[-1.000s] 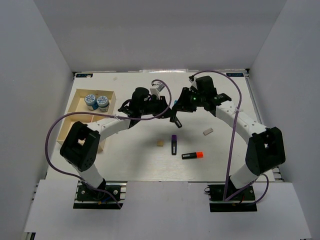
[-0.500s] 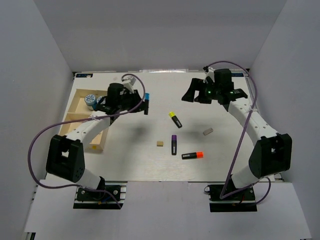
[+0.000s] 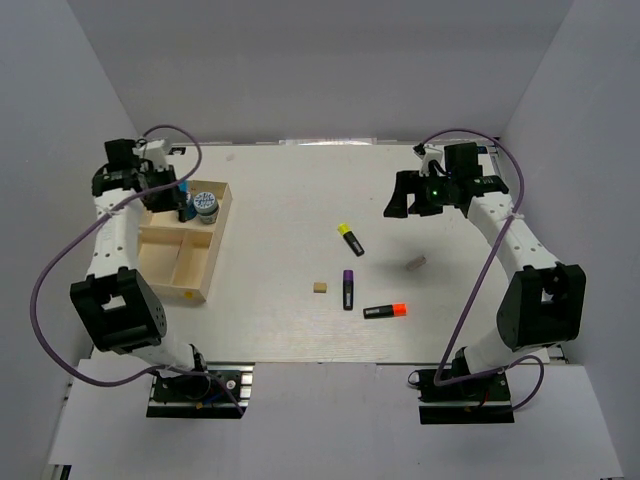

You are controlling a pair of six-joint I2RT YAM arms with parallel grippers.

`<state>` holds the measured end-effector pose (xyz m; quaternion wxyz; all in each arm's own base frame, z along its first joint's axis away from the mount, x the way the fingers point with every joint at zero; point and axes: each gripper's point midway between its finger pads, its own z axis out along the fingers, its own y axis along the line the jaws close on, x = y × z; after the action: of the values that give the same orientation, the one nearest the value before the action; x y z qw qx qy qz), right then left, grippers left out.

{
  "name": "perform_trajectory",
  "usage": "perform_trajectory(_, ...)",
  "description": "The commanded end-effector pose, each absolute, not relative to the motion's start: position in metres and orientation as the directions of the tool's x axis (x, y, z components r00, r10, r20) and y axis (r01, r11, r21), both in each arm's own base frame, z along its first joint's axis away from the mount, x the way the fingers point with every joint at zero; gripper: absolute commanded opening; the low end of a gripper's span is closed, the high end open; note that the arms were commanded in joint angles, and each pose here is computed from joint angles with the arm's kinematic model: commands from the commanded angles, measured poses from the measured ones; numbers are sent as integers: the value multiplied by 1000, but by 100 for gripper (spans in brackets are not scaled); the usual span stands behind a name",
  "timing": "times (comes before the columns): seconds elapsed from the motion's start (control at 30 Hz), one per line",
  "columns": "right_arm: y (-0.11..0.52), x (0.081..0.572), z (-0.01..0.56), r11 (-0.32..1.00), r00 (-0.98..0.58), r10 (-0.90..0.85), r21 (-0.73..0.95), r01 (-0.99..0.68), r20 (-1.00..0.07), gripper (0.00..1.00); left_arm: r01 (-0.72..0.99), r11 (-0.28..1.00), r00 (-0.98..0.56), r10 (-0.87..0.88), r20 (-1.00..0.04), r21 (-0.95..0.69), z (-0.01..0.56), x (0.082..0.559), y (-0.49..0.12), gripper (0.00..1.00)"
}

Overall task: Sort the stationery into containers
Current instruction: Place the pen in the storage box.

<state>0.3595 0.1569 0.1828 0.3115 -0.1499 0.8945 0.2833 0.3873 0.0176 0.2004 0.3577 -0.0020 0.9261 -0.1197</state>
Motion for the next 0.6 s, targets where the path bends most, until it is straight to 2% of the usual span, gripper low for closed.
perform_trajectory(0.0,153,358,183,784,-750,-119,402,-473,-651,88,33,991,-815,-47,-578,-127,193,358,74,0)
perform_trajectory(0.23,153,357,175,771,-785,-109,447,-454,-610,86,-37,999,-868,-52,-493,-39,176,331,143,1)
perform_trajectory(0.57,152,358,168,769,-804,-100,467,-437,-587,86,-61,998,-916,-55,-398,3,134,295,173,3)
